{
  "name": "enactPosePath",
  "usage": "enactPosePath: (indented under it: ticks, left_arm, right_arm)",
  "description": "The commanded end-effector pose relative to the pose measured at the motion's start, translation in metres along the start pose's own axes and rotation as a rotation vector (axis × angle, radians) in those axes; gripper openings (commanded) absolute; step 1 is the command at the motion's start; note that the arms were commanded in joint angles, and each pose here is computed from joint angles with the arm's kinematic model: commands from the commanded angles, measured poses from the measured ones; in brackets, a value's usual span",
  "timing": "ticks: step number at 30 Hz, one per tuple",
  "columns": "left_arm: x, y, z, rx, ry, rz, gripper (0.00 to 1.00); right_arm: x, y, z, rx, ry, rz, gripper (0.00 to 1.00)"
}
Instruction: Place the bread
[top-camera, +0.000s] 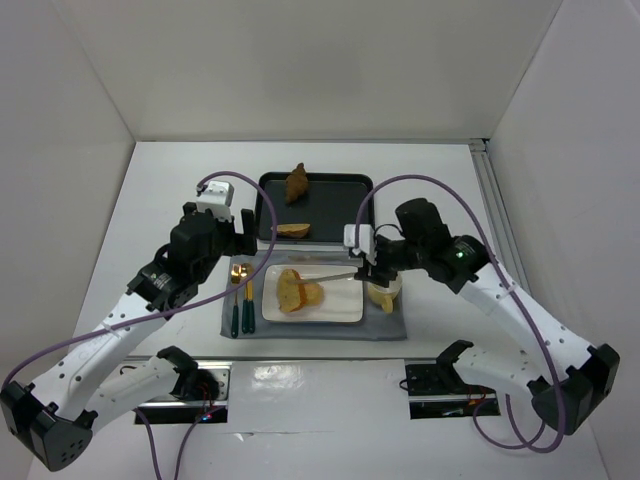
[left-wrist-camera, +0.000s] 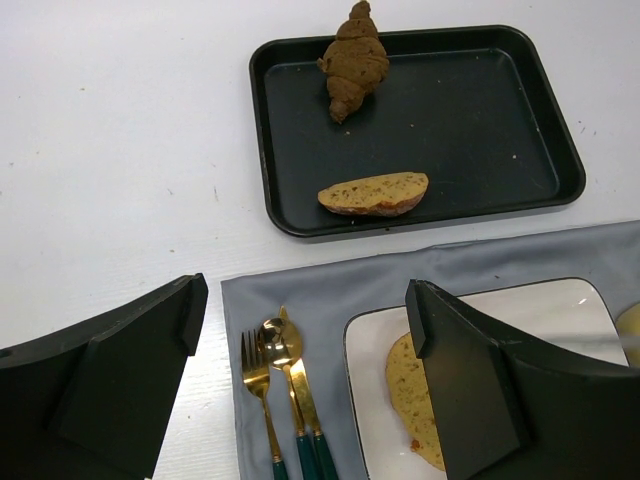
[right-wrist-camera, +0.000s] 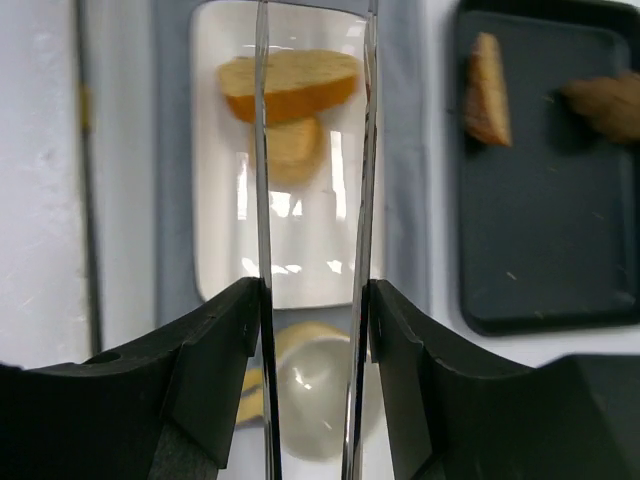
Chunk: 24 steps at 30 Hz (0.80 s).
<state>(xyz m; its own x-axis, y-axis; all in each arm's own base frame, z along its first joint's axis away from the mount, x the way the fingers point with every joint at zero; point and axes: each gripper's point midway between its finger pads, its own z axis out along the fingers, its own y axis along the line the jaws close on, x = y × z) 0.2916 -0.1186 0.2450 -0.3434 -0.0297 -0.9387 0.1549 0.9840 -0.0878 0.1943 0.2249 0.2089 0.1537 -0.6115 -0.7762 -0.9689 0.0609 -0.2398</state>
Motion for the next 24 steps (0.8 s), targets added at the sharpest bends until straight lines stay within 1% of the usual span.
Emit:
enactPosePath:
  ticks: [1,2,3,4,6,8,9,11,12,14,15,16,18,20,21,22,24]
  left_arm:
    - [-0.016,0.004,-0.005,-0.010,-0.065,-0.025,1.00]
    - [-0.016,0.004,-0.005,-0.010,-0.065,-0.025,1.00]
    - [-0.016,0.004,-0.005,-0.010,-0.065,-0.025,1.00]
    - [-0.020,0.001,-0.007,0.005,-0.079,-0.031,1.00]
    - [-0.020,0.001,-0.007,0.005,-0.080,-0.031,1.00]
    - [-0.019,-0.002,-0.007,0.024,-0.076,-0.030,1.00]
    - [-0.019,-0.002,-0.007,0.024,-0.076,-0.030,1.00]
    - [-0.021,-0.004,-0.009,0.039,-0.081,-0.042,1.00]
    - [-0.021,-0.004,-0.009,0.039,-0.081,-0.042,1.00]
    - [-0.021,-0.006,-0.010,0.048,-0.080,-0.042,1.00]
    - [-0.023,-0.006,-0.012,0.049,-0.088,-0.044,1.00]
    - [-0.022,-0.007,-0.012,0.058,-0.086,-0.044,1.00]
    - [-0.027,-0.007,-0.014,0.062,-0.103,-0.050,1.00]
    - [-0.026,-0.009,-0.014,0.071,-0.102,-0.049,1.00]
    - [-0.026,-0.009,-0.014,0.071,-0.102,-0.049,1.00]
    - [-0.026,-0.009,-0.014,0.071,-0.102,-0.049,1.00]
    - [-0.026,-0.010,-0.014,0.080,-0.100,-0.049,1.00]
  right_arm:
    - [-0.022,-0.049,-0.034,0.249,-0.073,0.002,0.57]
    - [-0.014,-0.063,-0.042,0.334,-0.050,0.026,0.57]
    - [-0.014,-0.083,-0.057,0.447,-0.066,0.034,0.57]
    - [0.002,-0.089,-0.058,0.496,-0.038,0.074,0.57]
    - [0.032,-0.113,-0.079,0.669,0.014,0.171,0.55]
    - [0.057,-0.125,-0.088,0.767,0.023,0.243,0.55]
    - [0.073,-0.139,-0.106,0.854,0.023,0.284,0.55]
    - [0.101,-0.142,-0.110,0.888,0.028,0.382,0.54]
    - [0.128,-0.148,-0.120,0.926,0.057,0.455,0.54]
    - [0.156,-0.151,-0.122,0.949,0.066,0.545,0.54]
    - [0.175,-0.154,-0.132,0.988,0.089,0.582,0.53]
    - [0.191,-0.156,-0.127,0.991,0.101,0.613,0.51]
    - [0.211,-0.161,-0.133,1.036,0.147,0.647,0.51]
    - [0.232,-0.160,-0.126,1.023,0.190,0.693,0.51]
    - [0.245,-0.160,-0.119,1.004,0.217,0.733,0.53]
    - [0.250,-0.164,-0.122,1.015,0.231,0.745,0.53]
    - [0.269,-0.161,-0.113,0.986,0.264,0.804,0.54]
